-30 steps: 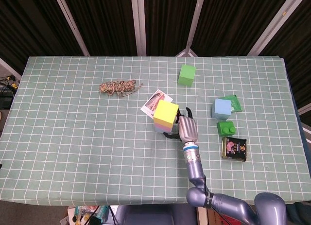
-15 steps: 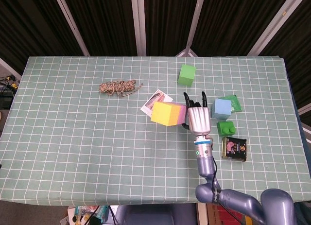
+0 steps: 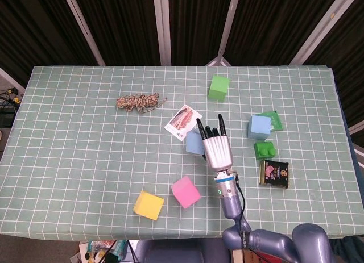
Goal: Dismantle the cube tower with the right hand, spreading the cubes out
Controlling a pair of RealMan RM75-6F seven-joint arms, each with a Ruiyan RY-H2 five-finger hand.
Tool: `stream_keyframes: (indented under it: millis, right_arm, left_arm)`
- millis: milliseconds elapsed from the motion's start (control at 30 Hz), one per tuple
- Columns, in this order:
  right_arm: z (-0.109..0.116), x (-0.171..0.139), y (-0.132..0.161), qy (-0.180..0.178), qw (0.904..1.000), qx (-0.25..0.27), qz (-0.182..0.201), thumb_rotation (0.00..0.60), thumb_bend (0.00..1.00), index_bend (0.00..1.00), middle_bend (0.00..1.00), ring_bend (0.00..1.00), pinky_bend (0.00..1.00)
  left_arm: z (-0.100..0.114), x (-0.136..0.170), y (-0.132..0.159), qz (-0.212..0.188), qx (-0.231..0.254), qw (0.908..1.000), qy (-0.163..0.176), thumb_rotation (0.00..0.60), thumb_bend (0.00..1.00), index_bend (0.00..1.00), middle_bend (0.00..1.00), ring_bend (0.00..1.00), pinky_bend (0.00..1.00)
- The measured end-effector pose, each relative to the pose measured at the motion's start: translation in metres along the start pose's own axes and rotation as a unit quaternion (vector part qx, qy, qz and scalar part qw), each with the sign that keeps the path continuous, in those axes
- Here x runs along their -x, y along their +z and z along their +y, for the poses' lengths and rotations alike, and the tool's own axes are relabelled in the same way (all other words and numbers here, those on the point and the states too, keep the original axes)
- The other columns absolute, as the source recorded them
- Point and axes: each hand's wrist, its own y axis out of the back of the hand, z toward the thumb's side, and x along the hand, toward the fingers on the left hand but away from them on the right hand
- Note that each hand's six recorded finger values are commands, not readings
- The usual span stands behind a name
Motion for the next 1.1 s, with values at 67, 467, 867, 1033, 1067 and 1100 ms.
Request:
stream_keyframes:
  millis: [67, 467, 867, 1033, 1067, 1100]
  right_arm:
    - [-0.002, 0.003, -0.002, 0.006, 0.9999, 0.003, -0.007, 0.600, 0.36, 0.13, 0.71, 0.46, 0.02]
    - [-0.013, 0.027, -0.031, 0.042, 0.9930, 0.078, -0.079, 0.600, 0.36, 0.14, 0.71, 0.46, 0.02]
    - [-0.036, 0.023, -0.028, 0.135, 0.9370, 0.300, -0.117, 0.600, 0.36, 0.15, 0.69, 0.44, 0.01]
    - [-0.043, 0.014, -0.018, 0.192, 0.9061, 0.361, -0.110, 0.600, 0.23, 0.08, 0.27, 0.19, 0.00]
    - [-0.044, 0.012, -0.017, 0.200, 0.9033, 0.364, -0.106, 0.600, 0.19, 0.05, 0.21, 0.15, 0.00]
    - [-0.045, 0.011, -0.016, 0.210, 0.9014, 0.365, -0.100, 0.600, 0.14, 0.02, 0.12, 0.12, 0.00]
  left_arm:
    - [0.000, 0.000, 0.000, 0.000, -0.001, 1.0000, 0.000, 0.600, 0.19, 0.22, 0.00, 0.00, 0.08]
    - [-0.003, -0.001, 0.002, -0.002, -0.003, 1.0000, -0.003, 0.600, 0.19, 0.22, 0.00, 0.00, 0.08]
    - [-0.003, 0.000, 0.003, -0.003, -0.004, 1.0000, -0.003, 0.600, 0.19, 0.22, 0.00, 0.00, 0.08]
    - [-0.003, -0.001, 0.002, -0.003, -0.002, 1.0000, -0.004, 0.600, 0.19, 0.22, 0.00, 0.00, 0.08]
    - [-0.003, 0.000, 0.003, -0.004, -0.002, 1.0000, -0.005, 0.600, 0.19, 0.22, 0.00, 0.00, 0.08]
    - [-0.003, 0.000, 0.003, -0.005, -0.002, 1.0000, -0.006, 0.600, 0.19, 0.22, 0.00, 0.00, 0.08]
